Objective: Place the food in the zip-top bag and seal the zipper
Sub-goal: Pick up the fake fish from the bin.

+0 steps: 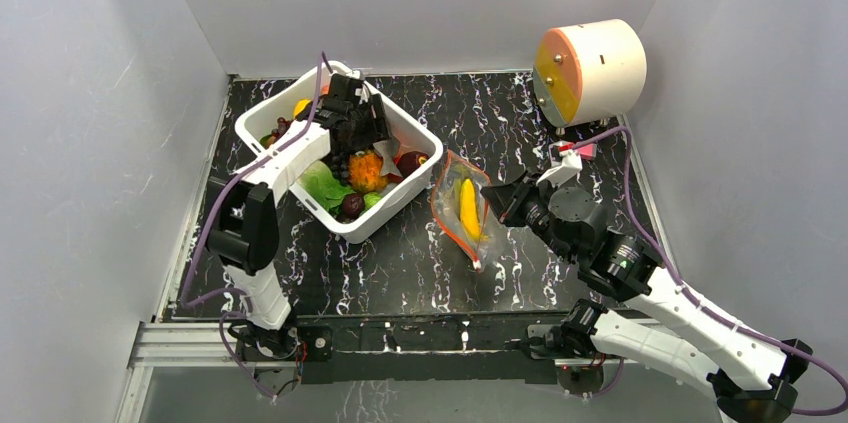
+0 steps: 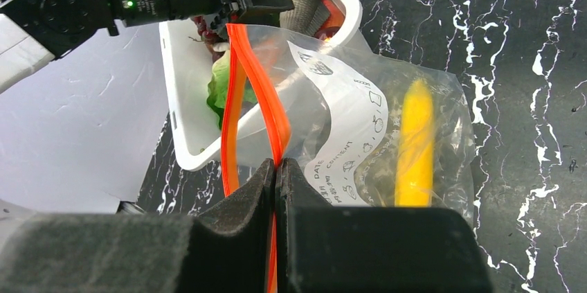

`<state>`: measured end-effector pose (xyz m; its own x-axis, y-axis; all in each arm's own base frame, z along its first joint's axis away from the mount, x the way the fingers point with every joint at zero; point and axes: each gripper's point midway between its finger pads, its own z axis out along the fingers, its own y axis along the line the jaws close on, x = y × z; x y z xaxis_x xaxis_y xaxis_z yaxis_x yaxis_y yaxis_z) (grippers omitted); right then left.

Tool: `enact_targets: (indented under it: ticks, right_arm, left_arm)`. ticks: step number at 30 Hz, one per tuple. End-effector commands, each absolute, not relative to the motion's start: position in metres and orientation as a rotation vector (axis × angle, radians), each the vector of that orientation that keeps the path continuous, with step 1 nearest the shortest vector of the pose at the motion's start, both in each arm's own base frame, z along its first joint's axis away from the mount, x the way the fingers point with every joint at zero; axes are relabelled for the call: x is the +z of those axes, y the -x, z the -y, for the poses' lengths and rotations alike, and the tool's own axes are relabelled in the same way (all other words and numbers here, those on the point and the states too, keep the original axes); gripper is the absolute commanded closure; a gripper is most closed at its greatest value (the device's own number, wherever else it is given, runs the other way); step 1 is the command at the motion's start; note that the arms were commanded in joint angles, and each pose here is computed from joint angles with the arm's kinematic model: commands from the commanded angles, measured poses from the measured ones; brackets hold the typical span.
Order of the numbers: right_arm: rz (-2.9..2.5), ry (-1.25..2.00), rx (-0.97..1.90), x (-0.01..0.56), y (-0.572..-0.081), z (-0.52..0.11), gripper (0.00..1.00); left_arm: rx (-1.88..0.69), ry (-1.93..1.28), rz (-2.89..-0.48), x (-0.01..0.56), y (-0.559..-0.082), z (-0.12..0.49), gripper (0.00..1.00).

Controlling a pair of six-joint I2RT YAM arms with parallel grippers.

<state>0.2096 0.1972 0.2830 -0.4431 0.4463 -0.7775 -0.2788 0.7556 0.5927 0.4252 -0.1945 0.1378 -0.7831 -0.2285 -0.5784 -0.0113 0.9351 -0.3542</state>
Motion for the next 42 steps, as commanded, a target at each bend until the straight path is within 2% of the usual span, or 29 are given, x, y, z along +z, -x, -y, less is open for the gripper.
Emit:
enact_targets:
  ticks: [1, 11, 15, 25, 33, 39, 42]
  right_arm:
    - [-1.783, -0.136, 0.886, 0.310, -0.208, -0.198, 1.00]
    - [-1.795, -0.139, 0.885, 0.306, -0.209, -0.201, 1.00]
    - [-1.795, -0.139, 0.890, 0.305, -0.210, -0.202, 1.00]
    - [-1.799, -0.147, 0.895, 0.303, -0.210, -0.203, 1.00]
    - [-1.795, -0.149, 0.901, 0.304, -0.209, -0.203, 1.00]
    - [-1.804, -0.151, 0.899, 0.300, -0.209, -0.203, 1.00]
    - [-1.803, -0.150, 0.901, 0.300, -0.208, -0.202, 1.00]
  left_arm:
    - [-0.470, 0.172, -2.394, 0.147, -0.442, 0.198, 0.38]
    - [-0.477, 0.202, -2.423, 0.119, -0.446, 0.201, 0.37]
    - [-0.524, 0.196, -2.419, 0.119, -0.447, 0.207, 0.41]
    - [-0.596, 0.176, -2.370, 0.136, -0.447, 0.215, 0.76]
    - [-0.612, 0.180, -2.355, 0.141, -0.445, 0.216, 0.86]
    - [-0.637, 0.169, -2.321, 0.156, -0.444, 0.217, 0.98]
    - [-0.648, 0.163, -2.304, 0.165, -0.442, 0.217, 1.00]
